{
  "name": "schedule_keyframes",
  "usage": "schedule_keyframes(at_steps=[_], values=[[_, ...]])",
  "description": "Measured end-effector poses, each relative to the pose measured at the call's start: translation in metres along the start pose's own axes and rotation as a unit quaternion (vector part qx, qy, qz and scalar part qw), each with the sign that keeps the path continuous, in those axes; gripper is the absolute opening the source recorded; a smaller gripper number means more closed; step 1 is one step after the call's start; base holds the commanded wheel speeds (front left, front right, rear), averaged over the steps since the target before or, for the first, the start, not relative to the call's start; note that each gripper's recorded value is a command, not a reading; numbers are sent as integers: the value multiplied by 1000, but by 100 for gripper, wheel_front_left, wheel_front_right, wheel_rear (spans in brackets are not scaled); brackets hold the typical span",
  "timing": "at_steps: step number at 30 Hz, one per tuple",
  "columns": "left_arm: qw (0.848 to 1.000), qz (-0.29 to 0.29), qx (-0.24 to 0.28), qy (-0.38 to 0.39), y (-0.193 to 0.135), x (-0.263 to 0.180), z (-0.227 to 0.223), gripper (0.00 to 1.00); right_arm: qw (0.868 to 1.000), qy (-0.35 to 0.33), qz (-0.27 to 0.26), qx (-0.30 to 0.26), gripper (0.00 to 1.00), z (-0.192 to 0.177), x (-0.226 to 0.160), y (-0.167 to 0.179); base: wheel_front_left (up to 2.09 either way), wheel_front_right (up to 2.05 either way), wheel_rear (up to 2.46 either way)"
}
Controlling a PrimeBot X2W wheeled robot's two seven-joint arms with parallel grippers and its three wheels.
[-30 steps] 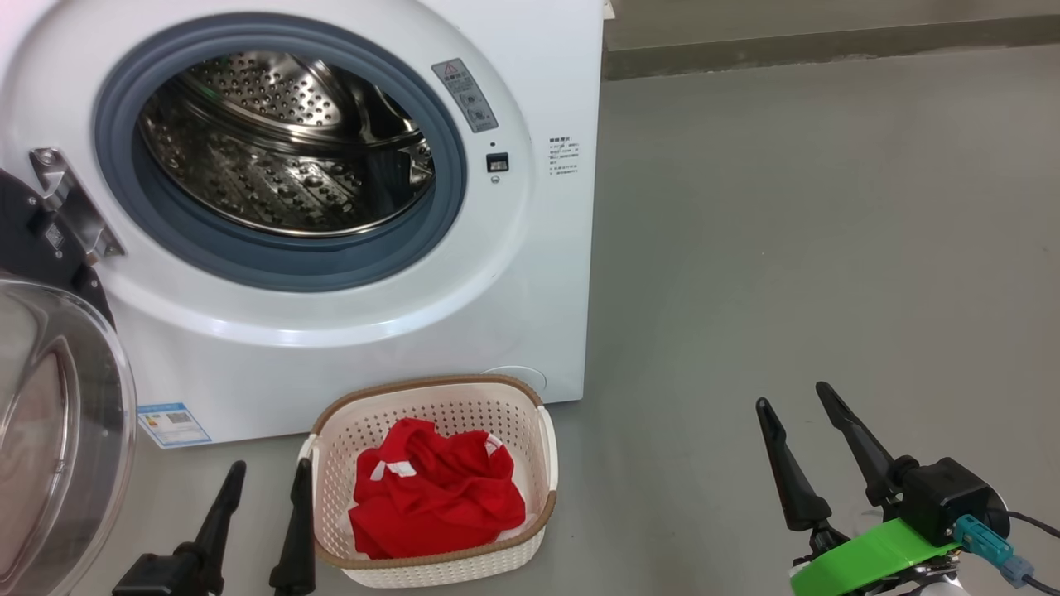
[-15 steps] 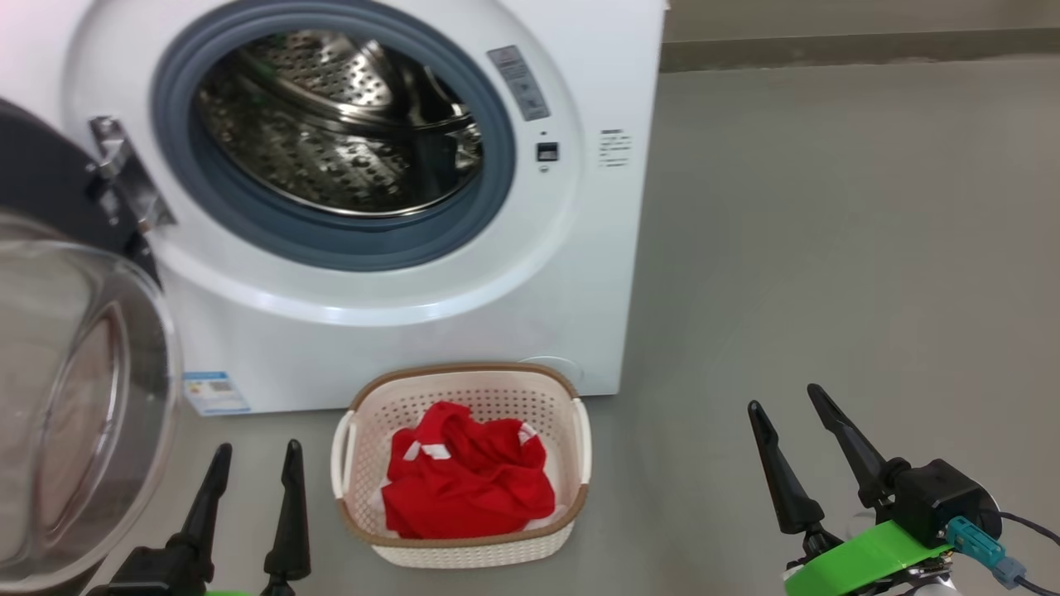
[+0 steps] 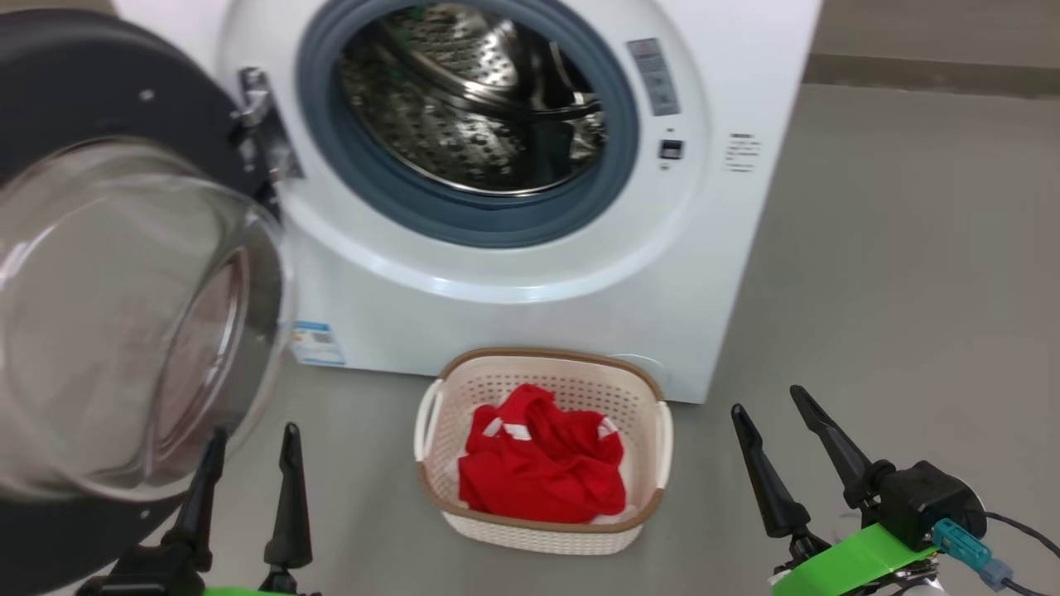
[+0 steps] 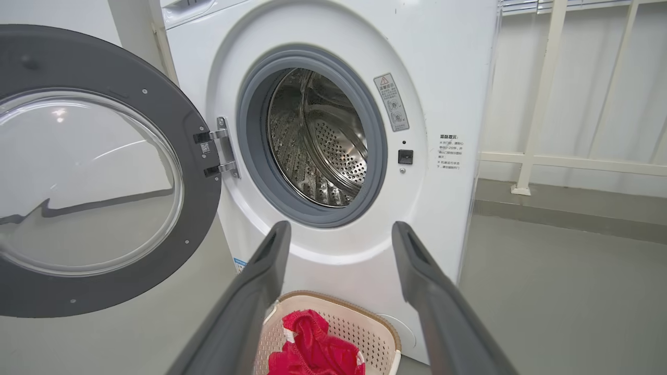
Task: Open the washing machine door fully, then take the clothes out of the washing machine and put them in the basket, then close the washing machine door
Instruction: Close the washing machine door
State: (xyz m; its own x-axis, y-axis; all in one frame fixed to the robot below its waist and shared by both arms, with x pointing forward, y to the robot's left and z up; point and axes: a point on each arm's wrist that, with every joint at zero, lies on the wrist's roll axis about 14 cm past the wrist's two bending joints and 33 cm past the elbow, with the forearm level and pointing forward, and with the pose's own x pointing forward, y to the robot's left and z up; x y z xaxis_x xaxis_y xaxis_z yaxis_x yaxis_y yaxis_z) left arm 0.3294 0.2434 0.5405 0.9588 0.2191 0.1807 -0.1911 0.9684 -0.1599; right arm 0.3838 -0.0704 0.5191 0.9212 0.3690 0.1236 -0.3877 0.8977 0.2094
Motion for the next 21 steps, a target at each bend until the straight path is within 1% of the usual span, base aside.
schedule_keyframes(at_steps=[7,21], values=[[999,49,16,-14,30,-19,13,100,999,7,49,9,100,-7,16,32,0,0,0],[991,124,30,-30,72,-54,28,100,991,21,130,17,100,-17,33,86,0,0,0]])
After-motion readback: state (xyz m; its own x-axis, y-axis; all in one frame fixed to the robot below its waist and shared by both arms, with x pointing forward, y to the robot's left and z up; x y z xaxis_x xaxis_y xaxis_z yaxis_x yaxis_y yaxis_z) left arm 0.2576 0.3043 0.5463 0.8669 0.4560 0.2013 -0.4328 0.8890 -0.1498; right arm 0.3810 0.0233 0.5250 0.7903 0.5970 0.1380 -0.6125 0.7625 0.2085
